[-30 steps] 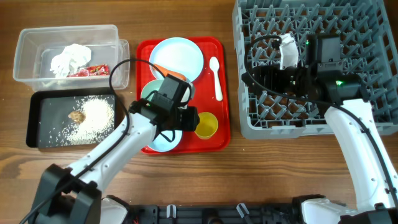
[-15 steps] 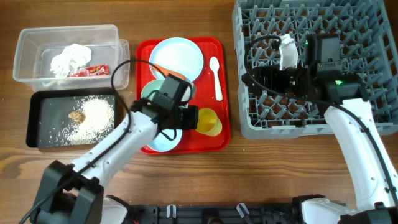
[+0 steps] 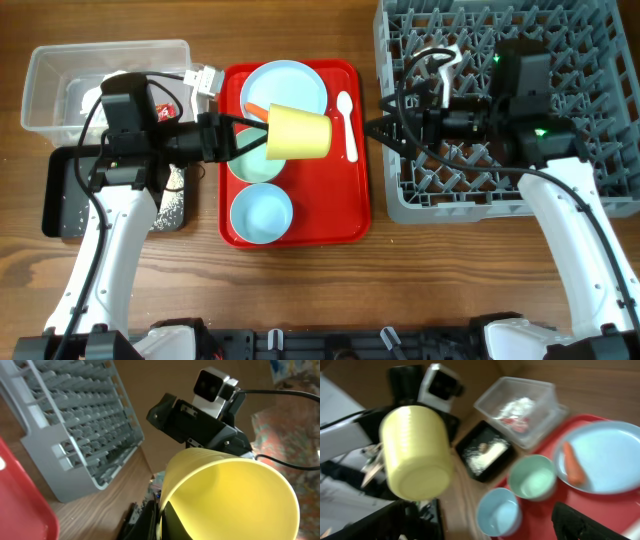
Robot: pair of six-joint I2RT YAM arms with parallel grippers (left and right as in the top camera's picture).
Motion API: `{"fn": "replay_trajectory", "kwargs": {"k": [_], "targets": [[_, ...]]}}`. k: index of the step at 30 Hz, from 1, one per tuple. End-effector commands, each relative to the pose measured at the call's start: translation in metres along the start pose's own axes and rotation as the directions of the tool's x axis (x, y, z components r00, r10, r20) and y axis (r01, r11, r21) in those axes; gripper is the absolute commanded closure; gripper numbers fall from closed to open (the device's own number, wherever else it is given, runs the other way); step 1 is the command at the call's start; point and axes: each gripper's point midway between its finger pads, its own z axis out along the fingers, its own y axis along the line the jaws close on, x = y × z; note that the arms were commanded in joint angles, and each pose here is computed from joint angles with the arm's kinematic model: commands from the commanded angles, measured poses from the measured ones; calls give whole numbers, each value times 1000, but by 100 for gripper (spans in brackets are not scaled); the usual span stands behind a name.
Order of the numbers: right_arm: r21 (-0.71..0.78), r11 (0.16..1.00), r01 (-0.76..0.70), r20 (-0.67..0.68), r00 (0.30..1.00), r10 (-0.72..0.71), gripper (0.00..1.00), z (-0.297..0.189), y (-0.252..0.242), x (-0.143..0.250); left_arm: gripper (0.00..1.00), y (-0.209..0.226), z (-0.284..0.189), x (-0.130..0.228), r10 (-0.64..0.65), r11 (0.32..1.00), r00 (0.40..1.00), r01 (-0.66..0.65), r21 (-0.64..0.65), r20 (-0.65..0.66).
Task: Sort waste into correct bins and load items into the dishwasher rack
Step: 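Hand the yellow cup from the left gripper to the right gripper, then place the yellow cup upside down in the dish rack with right gripper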
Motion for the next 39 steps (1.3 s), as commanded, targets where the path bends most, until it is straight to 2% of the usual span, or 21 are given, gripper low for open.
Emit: {"fn": "replay_trajectory", "kwargs": {"k": [1, 7, 14, 17, 19, 22, 24, 27, 29, 33, 36, 38, 39], "targets": [[-187, 980, 65, -11, 998, -68, 6, 16, 38, -1, 96, -19, -3, 4, 15, 998, 999, -13, 62, -34], [-267, 959, 98, -38, 993, -113, 9, 38, 66, 3, 96, -17, -8, -1, 55, 997, 998, -54, 52, -11], [-171, 978, 123, -69, 988, -137, 14, 71, 68, 9, 96, -17, -7, 0, 54, 997, 998, -53, 53, -13], [-186, 974, 132, -60, 988, -145, 16, 74, 74, 7, 96, -17, -7, 0, 53, 997, 998, -53, 53, -13], [-187, 973, 133, -58, 987, -147, 22, 74, 75, 6, 96, -17, -7, 0, 51, 997, 999, -51, 53, -14], [-187, 972, 139, -54, 987, -152, 36, 74, 75, 5, 96, -17, -7, 0, 52, 997, 999, -51, 53, -14], [-187, 972, 141, -53, 987, -153, 40, 74, 75, 5, 96, -17, -7, 0, 52, 997, 999, -51, 53, -13], [-185, 972, 141, -52, 987, -153, 41, 74, 74, 5, 79, -17, -7, 1, 43, 998, 999, -42, 56, -16], [-150, 979, 136, -45, 989, -144, 41, 71, 66, 2, 75, -17, -7, 2, 36, 998, 999, -35, 55, -17], [-21, 996, 83, 11, 997, -83, 42, 32, 32, -14, 73, -17, -7, 1, 36, 998, 999, -35, 55, -17], [198, 980, -23, 61, 998, 11, 42, -10, -12, -18, 71, -16, -7, 1, 40, 998, 999, -39, 48, -12], [433, 890, -143, 91, 989, 115, 44, -48, -49, -3, 67, -11, -7, -3, 41, 999, 999, -41, 20, 6], [500, 849, -173, 97, 985, 144, 45, -58, -57, 3, 67, -8, -7, -4, 73, 997, 997, -74, 3, 16]]}}
